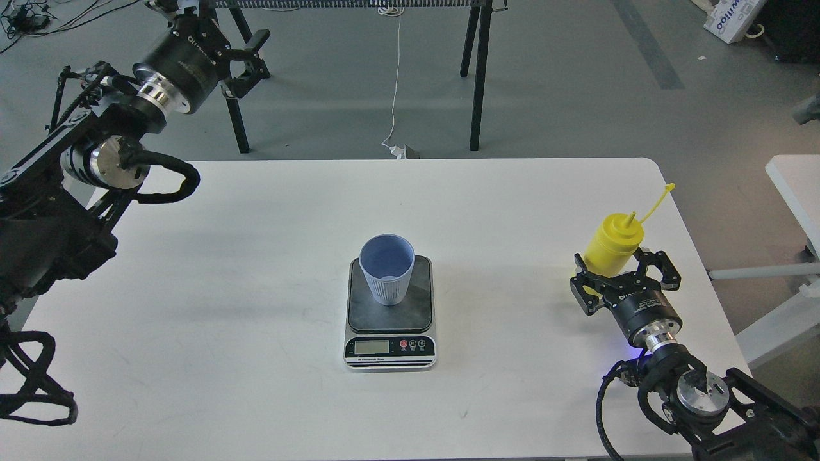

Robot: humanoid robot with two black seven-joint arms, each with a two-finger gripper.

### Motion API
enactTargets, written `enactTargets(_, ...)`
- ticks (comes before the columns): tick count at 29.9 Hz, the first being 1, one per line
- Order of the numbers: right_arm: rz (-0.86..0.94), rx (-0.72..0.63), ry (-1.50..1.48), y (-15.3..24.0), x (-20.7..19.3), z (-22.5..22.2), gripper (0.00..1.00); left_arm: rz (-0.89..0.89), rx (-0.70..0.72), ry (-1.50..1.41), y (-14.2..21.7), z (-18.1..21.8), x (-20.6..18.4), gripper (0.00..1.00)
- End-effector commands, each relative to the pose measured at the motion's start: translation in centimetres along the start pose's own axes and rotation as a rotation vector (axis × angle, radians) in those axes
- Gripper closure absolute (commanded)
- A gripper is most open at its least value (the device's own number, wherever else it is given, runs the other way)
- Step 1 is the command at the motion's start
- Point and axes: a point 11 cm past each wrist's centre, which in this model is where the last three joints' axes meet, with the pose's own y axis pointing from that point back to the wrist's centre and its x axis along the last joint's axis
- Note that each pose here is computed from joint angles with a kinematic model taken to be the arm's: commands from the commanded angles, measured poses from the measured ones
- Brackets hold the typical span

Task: Pour seasoning into cup on scale with both arms
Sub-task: 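Grasp the yellow bottle with the right gripper and lift it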

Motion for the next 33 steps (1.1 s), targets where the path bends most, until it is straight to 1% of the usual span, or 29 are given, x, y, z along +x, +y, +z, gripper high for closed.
enactTargets(1,0.003,0.002,0.005,-0.3,0.0,0.1,0.04,0.001,0.0,-0.001,0.0,0.0,0.0,0.0)
enactTargets(16,-0.033,-0.008,-0.002,-1.5,-1.4,0.6,0.05,0.002,-0.004,-0.001,-0.1,0.2,0.0,0.0)
enactTargets(24,-0.036,-0.032,0.003,-1.6,-1.5,0.9,0.06,0.006,-0.015,0.003,-0.1,0.5,0.1,0.0)
enactTargets(27,-0.034,-0.033,0.003,-1.5,-1.4,0.9,0.11,0.006,-0.015,0.001,-0.1,0.6,0.2,0.0)
enactTargets(30,-0.032,-0.044,0.0,-1.4,-1.3,1.0,0.23,0.006,-0.015,0.001,-0.1,0.6,0.2,0.0)
enactTargets(32,-0.032,-0.044,0.0,-1.4,-1.3,1.0,0.28,0.007,-0.015,0.002,-0.1,0.6,0.2,0.0)
enactTargets(33,-0.033,-0.045,-0.001,-1.5,-1.4,1.1,0.31,0.007,-0.016,0.002,-0.1,0.6,0.2,0.0)
